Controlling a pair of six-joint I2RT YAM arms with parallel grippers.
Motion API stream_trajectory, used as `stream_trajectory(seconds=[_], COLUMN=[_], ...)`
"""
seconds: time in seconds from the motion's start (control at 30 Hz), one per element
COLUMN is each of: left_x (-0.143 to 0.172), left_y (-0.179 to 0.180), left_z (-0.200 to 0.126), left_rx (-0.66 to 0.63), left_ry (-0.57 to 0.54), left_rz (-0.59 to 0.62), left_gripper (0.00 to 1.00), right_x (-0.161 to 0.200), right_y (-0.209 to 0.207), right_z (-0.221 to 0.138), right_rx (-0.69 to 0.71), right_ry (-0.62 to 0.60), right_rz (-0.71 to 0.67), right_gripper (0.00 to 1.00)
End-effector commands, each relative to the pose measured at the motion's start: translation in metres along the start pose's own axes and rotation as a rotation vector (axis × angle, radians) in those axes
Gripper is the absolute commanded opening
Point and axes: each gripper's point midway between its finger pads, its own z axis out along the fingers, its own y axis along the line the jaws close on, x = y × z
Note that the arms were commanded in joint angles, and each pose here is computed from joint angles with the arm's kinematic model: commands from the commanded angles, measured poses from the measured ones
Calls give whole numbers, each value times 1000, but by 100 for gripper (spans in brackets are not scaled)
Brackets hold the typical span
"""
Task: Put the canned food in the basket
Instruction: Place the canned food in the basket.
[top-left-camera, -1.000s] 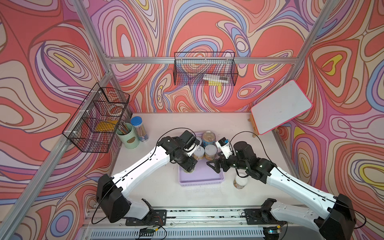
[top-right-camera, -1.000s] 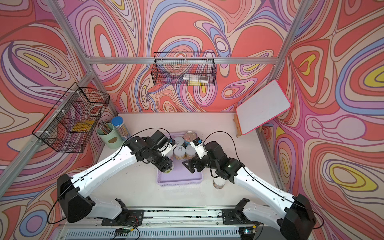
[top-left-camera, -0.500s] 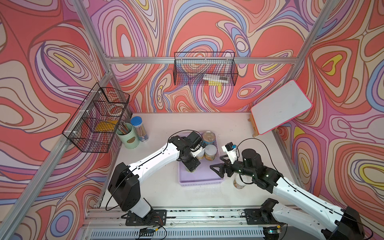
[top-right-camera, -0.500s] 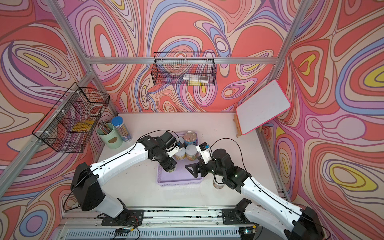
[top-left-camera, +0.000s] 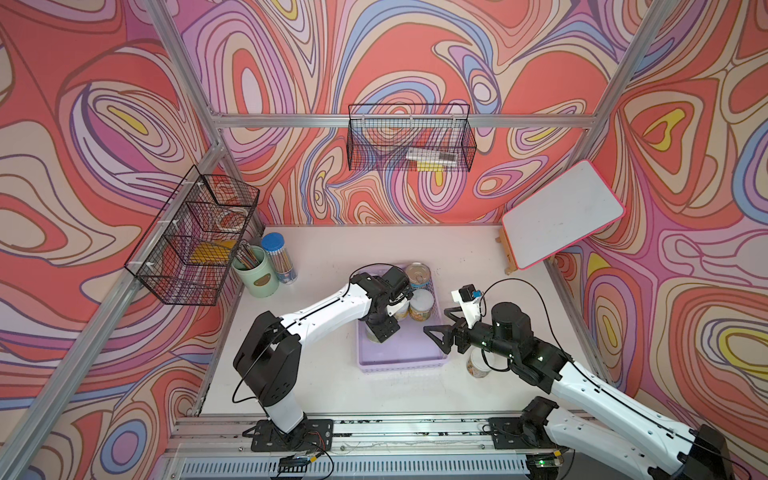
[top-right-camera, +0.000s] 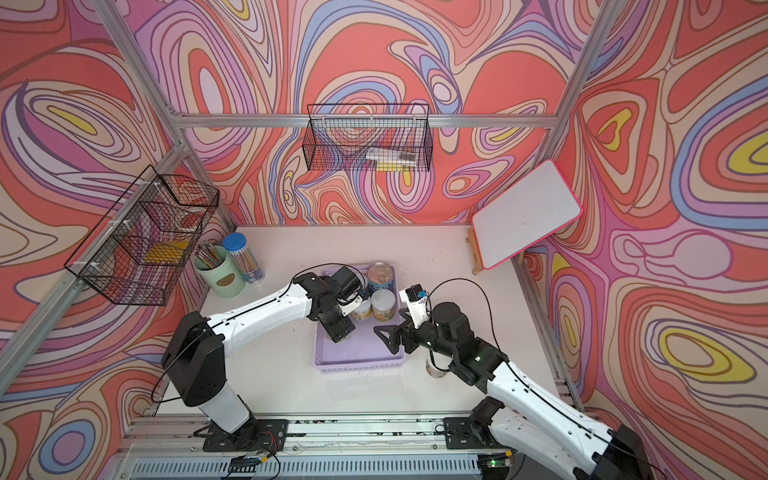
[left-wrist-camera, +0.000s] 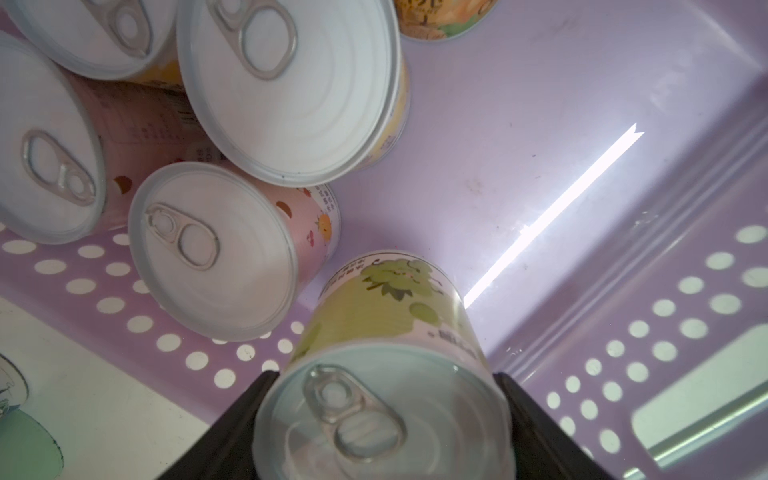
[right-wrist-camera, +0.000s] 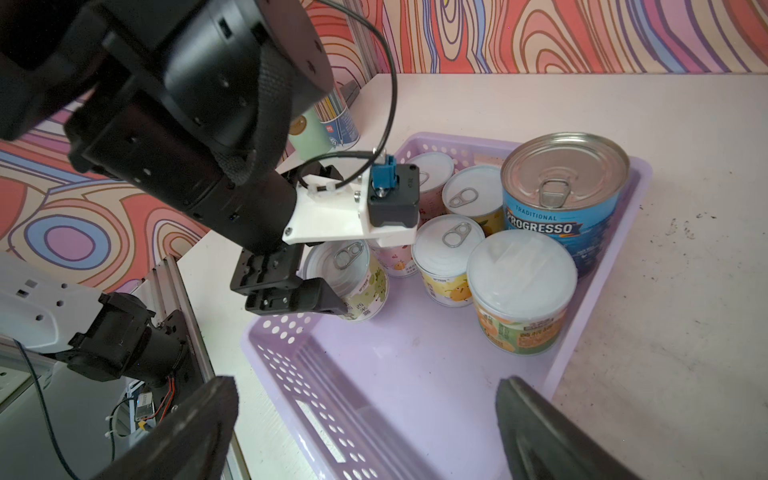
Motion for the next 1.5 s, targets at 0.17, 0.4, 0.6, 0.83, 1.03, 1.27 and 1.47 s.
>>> stream_trajectory(seconds=[0.17, 0.4, 0.6, 0.83, 1.03, 1.27, 1.47], left_x=[-2, -2, -1, 0, 1, -3, -11], left_y=[22, 32, 44, 50, 51, 45, 18], left_z=[12, 21, 19, 16, 15, 1, -34], left_rx=[-139, -199, -271, -308, -315, -268, -102], left_ry=[34, 66, 78, 80, 83, 32, -139], left_rz=[11, -3, -17, -29, -34, -79, -221], left_gripper=[62, 65, 77, 90, 92, 89, 94], right_x=[1, 3, 4, 6, 7, 11, 4], right_y=[0, 0, 1, 1, 1, -3, -16], right_z=[-3, -4, -3, -3, -2, 0, 0], right_rx=[-6, -7, -15, -19, -21, 6, 99], right_ry=[-25, -28, -28, -22, -17, 23, 49], right_rz=[5, 15, 21, 21, 24, 29, 82], right_gripper=[98, 98, 98, 98, 98, 98, 98])
